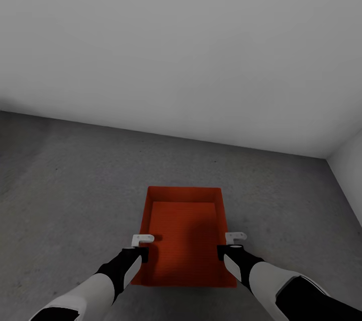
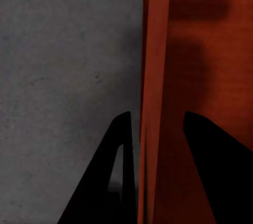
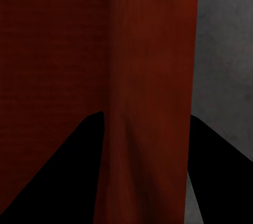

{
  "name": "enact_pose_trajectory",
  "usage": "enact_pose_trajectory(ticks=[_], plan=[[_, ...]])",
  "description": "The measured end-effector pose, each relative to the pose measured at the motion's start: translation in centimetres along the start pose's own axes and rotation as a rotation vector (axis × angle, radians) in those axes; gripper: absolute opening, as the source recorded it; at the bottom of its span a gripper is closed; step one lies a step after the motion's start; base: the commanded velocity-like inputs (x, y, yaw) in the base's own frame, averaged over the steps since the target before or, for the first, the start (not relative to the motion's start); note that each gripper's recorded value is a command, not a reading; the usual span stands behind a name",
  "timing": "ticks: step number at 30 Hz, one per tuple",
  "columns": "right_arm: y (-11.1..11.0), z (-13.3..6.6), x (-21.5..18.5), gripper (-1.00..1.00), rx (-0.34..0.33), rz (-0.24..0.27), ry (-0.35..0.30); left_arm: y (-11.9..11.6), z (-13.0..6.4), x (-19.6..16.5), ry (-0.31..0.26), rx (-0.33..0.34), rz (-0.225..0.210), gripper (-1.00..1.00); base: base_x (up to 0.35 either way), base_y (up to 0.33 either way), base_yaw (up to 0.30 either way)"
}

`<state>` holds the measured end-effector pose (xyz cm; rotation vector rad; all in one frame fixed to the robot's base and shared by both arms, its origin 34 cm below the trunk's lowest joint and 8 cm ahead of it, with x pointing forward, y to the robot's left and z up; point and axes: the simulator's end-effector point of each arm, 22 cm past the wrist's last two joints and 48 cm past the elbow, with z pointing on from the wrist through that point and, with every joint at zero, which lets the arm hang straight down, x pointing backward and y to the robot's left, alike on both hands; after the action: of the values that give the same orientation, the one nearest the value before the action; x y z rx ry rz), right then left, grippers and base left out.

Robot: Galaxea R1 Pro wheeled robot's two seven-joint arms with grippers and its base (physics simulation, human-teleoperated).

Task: Move the two storage containers from the living room to the garage. In the garage, place one container on the floor and stack the other container on top of it (either order is fine).

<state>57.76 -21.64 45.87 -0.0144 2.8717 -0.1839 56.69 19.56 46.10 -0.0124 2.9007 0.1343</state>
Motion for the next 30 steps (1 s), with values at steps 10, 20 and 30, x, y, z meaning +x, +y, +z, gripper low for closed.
enact_pose_trajectory(ticks=[10,20,30], plan=[[0.2,1.3,0.4,-1.00,0.000,0.000,-0.001,-0.1,1.3,0.3,-0.001,0.000,0.000,-1.00,0.000,0.000,0.000],[0.3,2.1,0.6,-1.00,0.000,0.000,0.000,-0.2,2.1,0.6,0.000,0.000,0.000,-1.00,0.000,0.000,0.000],[0.4,2.9,0.9,-1.00,0.000,0.000,-0.001,-0.3,2.9,0.8,-0.001,0.000,0.000,-1.00,0.000,0.000,0.000]])
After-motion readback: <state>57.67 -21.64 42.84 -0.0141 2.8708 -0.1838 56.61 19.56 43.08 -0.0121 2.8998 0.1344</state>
